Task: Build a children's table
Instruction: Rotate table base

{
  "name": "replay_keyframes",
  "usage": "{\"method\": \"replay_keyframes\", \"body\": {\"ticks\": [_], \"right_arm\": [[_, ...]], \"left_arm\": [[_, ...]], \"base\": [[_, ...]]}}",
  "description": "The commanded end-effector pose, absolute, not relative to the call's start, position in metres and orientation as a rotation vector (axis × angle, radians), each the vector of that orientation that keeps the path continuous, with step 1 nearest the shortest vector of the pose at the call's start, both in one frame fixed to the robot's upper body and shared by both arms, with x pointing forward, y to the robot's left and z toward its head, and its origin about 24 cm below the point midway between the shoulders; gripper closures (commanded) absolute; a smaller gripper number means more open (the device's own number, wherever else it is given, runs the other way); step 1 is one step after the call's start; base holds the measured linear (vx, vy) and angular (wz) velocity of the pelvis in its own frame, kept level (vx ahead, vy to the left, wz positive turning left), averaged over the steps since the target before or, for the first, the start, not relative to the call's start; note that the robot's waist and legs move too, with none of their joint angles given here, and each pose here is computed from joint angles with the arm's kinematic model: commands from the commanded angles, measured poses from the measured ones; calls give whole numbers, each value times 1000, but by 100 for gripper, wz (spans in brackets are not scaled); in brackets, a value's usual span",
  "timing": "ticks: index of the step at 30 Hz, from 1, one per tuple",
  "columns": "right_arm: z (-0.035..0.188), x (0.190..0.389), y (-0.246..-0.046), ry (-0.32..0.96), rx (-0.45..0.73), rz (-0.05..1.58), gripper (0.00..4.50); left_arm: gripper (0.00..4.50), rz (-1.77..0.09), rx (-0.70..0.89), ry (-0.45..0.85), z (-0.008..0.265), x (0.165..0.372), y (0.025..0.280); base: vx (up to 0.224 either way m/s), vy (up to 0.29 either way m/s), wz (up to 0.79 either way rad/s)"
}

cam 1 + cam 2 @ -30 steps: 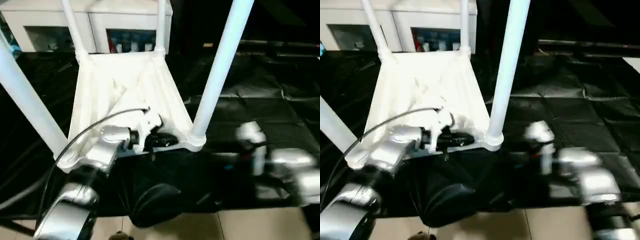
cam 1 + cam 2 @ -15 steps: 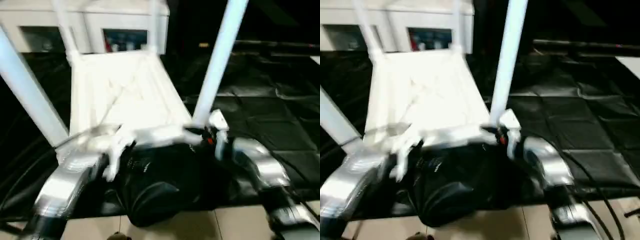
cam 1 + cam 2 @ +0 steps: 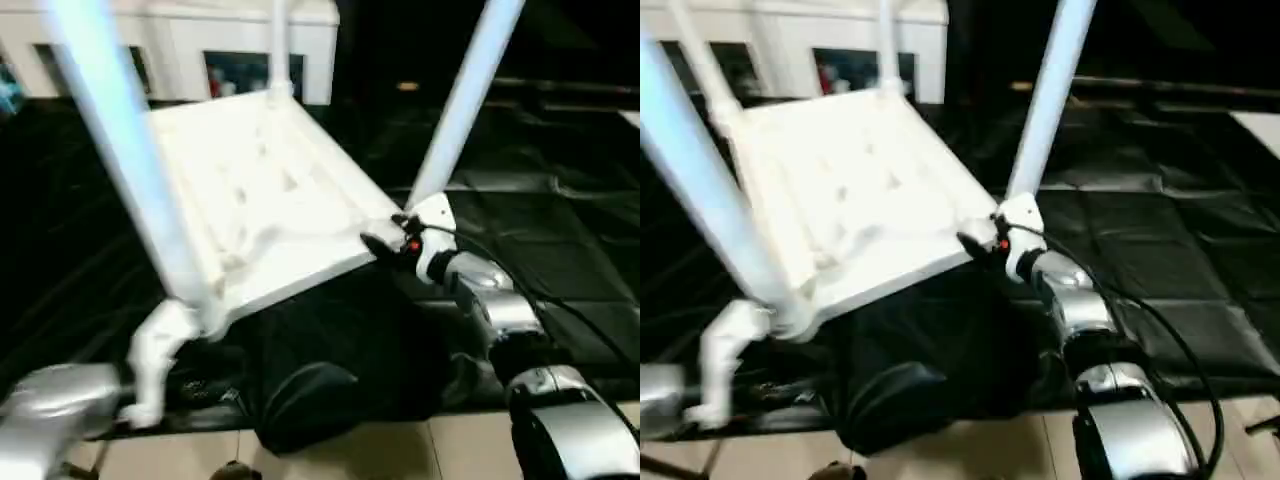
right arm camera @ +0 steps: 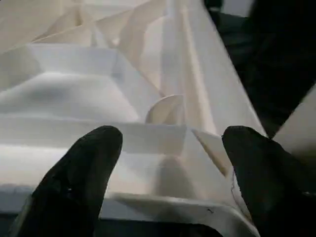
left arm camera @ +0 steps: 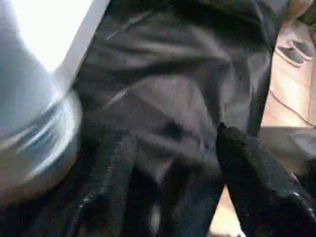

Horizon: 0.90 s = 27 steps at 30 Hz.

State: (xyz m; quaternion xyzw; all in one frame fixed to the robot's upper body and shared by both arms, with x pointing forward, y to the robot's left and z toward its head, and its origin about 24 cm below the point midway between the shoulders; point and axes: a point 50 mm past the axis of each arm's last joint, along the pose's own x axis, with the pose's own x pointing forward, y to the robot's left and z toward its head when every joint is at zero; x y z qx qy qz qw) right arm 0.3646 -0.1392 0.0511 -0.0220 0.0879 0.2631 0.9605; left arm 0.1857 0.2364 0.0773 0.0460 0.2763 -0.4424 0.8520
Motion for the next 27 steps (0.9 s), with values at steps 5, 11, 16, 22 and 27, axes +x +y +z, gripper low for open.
{"method": "replay_keyframes", "body": {"ticks": [5, 11, 16, 22, 27], "right_arm": [[58, 364, -145, 125, -8, 583, 68], [45, 344, -154, 125, 13, 555, 68], [30, 331, -163, 185, 8, 507, 68], [13, 328, -167, 285, -17, 399, 68], [19, 339, -153, 265, -10, 405, 68]], "left_arm": [[107, -819, 114, 500, 103, 195, 267], [48, -786, 76, 340, 114, 212, 265], [16, -812, 6, 199, 123, 223, 254], [3, -933, -67, 125, 125, 236, 221], [3, -953, -33, 105, 119, 252, 202]], "base": [[0, 0, 0], [0, 0, 0], [0, 0, 0], [0, 0, 0], [0, 0, 0]]}}
